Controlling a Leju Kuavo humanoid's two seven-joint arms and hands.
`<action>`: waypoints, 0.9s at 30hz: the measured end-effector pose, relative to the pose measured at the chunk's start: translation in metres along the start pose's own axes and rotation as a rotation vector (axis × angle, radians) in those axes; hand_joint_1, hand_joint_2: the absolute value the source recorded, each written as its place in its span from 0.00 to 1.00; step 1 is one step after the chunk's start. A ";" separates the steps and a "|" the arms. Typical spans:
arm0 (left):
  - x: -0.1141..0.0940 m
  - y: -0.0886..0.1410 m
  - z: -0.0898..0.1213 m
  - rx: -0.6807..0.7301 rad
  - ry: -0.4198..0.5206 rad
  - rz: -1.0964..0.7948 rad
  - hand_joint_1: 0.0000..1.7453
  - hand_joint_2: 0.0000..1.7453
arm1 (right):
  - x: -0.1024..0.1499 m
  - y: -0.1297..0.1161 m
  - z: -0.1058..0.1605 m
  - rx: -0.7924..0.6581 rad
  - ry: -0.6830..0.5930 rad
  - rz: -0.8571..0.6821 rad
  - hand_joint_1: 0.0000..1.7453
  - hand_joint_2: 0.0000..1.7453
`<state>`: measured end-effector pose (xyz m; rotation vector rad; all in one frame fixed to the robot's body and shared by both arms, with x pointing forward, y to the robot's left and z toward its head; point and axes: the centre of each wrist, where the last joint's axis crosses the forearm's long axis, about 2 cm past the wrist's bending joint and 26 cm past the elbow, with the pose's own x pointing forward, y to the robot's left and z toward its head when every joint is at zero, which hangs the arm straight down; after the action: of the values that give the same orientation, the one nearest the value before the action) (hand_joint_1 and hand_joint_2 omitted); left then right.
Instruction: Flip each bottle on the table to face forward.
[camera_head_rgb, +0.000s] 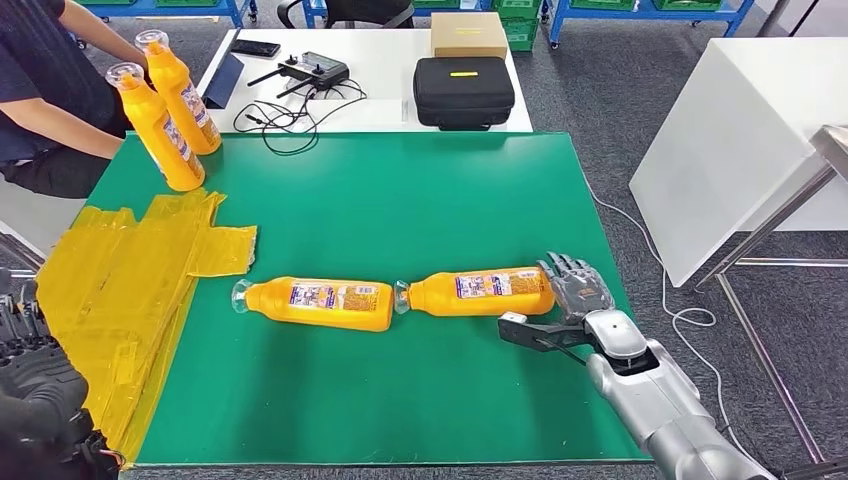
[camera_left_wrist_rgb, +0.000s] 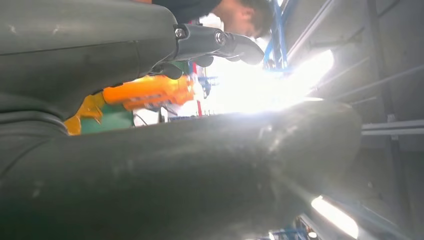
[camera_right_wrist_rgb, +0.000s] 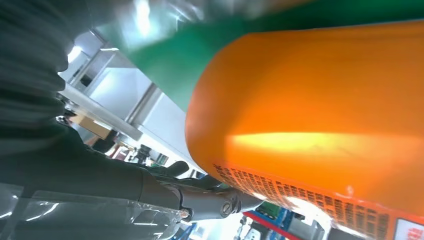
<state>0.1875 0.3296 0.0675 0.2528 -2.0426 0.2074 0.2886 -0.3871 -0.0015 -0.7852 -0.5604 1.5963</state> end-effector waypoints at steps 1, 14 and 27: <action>0.000 -0.001 -0.001 -0.003 0.000 0.002 0.00 0.00 | -0.002 0.002 0.001 0.000 0.003 -0.003 0.03 1.00; -0.007 0.001 -0.012 -0.034 -0.003 0.020 0.00 0.00 | -0.015 0.025 0.011 0.027 -0.051 -0.068 0.45 1.00; -0.008 0.005 -0.016 -0.060 -0.007 0.026 0.00 0.00 | -0.004 0.033 0.012 0.017 -0.073 -0.097 0.00 0.00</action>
<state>0.2036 0.3393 0.0676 0.1902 -2.0563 0.1607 0.2581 -0.3959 -0.0167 -0.6799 -0.6273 1.5430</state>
